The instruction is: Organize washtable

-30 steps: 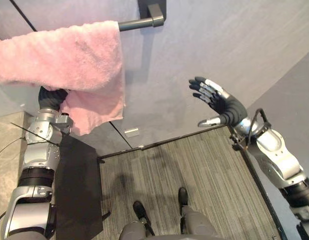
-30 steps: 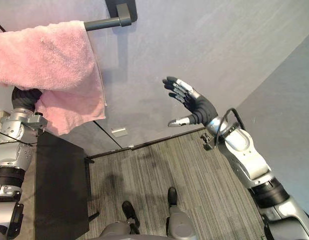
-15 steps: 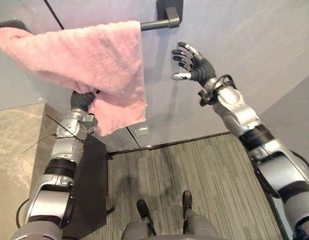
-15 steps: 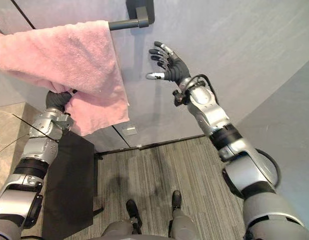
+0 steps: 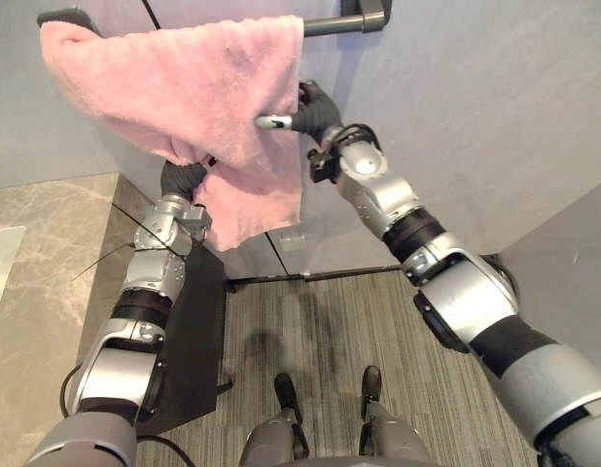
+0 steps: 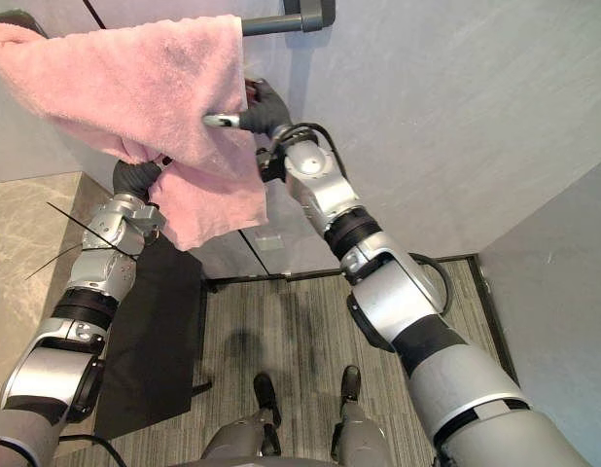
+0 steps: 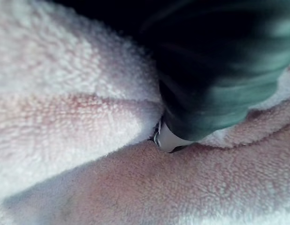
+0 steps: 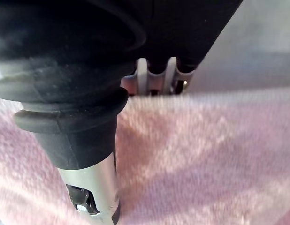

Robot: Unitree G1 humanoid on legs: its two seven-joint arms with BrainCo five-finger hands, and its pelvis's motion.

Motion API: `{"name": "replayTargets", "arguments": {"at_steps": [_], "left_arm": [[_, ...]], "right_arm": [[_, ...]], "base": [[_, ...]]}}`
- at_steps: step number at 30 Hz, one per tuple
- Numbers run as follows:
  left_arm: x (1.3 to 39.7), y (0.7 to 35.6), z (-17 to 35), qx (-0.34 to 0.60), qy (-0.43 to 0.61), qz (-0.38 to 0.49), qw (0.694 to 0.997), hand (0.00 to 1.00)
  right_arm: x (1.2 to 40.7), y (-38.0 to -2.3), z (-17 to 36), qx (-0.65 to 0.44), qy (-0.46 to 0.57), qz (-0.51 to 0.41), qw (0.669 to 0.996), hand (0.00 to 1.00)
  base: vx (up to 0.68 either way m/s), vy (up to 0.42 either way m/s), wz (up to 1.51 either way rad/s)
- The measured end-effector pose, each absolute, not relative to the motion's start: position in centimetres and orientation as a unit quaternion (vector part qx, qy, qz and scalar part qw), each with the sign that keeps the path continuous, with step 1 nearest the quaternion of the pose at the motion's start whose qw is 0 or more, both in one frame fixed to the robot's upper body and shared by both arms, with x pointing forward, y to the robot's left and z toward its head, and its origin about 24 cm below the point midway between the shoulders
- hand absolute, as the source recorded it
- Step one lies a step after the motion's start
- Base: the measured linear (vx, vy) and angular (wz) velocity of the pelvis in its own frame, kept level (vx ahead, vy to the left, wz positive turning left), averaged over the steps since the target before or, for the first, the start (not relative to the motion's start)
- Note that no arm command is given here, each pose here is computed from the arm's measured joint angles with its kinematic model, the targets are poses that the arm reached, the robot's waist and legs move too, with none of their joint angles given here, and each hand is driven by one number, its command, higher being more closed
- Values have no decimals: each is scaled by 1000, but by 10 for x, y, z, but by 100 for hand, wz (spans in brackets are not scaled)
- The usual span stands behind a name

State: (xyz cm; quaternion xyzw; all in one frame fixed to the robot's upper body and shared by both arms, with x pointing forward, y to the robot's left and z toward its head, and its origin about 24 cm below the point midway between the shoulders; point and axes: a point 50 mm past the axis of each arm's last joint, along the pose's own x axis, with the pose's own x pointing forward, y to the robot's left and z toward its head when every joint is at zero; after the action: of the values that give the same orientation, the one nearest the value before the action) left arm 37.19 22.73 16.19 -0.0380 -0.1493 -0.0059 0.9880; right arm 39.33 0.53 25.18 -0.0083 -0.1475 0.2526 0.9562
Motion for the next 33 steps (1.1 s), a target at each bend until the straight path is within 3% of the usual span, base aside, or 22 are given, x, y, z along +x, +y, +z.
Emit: {"name": "replayTargets", "arguments": {"at_steps": [9, 20, 33], "left_arm": [[374, 224, 168, -43, -158, 0, 987, 100], [369, 232, 189, -65, -206, 10, 976, 100], [361, 234, 176, -71, -196, 7, 978, 100]], "right_arm": [[386, 22, 267, -40, -180, 262, 947, 100], [400, -33, 304, -48, -233, 187, 953, 100], [405, -47, 304, -49, -217, 175, 959, 100]], "base": [[10, 9, 1], [11, 16, -4], [21, 16, -4]]}}
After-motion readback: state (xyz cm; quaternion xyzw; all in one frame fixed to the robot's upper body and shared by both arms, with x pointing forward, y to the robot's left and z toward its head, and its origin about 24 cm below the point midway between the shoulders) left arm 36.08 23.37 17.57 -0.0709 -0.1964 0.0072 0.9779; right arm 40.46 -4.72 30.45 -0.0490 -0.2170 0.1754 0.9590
